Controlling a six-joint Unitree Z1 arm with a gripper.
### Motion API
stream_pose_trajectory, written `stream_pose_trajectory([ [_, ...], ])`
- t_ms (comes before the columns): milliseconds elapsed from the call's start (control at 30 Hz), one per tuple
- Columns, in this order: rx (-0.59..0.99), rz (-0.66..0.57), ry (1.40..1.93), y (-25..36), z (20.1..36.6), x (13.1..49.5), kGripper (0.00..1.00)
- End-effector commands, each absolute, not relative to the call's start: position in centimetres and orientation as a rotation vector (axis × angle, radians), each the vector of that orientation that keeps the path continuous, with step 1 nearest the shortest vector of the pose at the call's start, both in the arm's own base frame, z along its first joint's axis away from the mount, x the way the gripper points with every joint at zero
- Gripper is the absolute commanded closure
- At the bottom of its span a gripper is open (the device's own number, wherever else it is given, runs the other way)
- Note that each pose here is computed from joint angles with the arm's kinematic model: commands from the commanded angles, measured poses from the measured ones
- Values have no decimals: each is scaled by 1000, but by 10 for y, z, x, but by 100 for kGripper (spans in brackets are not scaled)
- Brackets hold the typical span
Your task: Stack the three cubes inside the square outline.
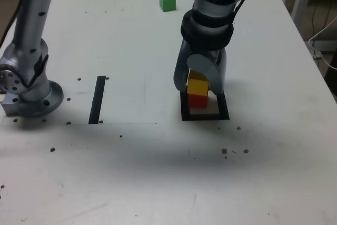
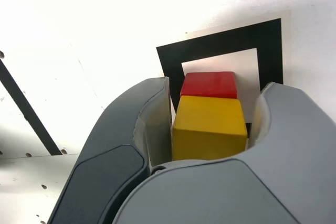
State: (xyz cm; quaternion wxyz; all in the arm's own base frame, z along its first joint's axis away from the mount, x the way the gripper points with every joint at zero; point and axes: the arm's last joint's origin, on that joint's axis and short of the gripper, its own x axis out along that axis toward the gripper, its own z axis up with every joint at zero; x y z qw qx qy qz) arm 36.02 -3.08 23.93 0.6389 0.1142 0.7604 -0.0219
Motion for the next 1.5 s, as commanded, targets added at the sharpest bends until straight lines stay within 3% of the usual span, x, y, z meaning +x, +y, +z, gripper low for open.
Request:
stream_pose_trajectory([
  [0,259,-49,1733,-30,238,360,19],
  [167,262,-28,1718,-27,243,357,6],
  [300,259,11,1702,-21,251,350,1],
  [500,229,73,1693,-2,265,334,1],
  [967,47,201,1751,97,277,293,1],
  [1467,-38,212,1803,192,274,266,1],
])
